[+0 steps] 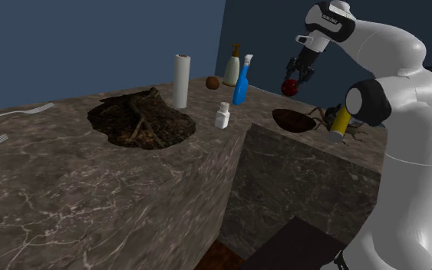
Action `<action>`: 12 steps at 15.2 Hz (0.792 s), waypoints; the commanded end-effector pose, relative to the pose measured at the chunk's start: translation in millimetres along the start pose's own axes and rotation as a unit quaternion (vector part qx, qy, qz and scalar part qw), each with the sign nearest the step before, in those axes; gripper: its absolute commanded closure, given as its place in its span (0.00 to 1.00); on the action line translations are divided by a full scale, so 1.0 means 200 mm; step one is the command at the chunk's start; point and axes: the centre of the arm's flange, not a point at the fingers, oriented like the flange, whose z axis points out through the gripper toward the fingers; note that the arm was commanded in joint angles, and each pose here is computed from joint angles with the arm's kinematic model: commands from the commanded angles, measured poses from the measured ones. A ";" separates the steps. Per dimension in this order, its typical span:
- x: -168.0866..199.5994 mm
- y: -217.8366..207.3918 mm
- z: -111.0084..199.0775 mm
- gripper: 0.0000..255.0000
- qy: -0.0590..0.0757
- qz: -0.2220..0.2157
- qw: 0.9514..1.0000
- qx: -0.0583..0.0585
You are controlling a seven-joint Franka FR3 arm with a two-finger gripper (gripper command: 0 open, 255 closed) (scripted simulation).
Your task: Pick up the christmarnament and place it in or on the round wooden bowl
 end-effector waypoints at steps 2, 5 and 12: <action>0.06 -0.12 -0.04 1.00 0.000 0.000 1.000 0.000; 0.13 -0.30 -0.06 1.00 0.000 0.000 1.000 0.000; 0.30 -0.73 -0.11 1.00 0.000 0.000 1.000 0.000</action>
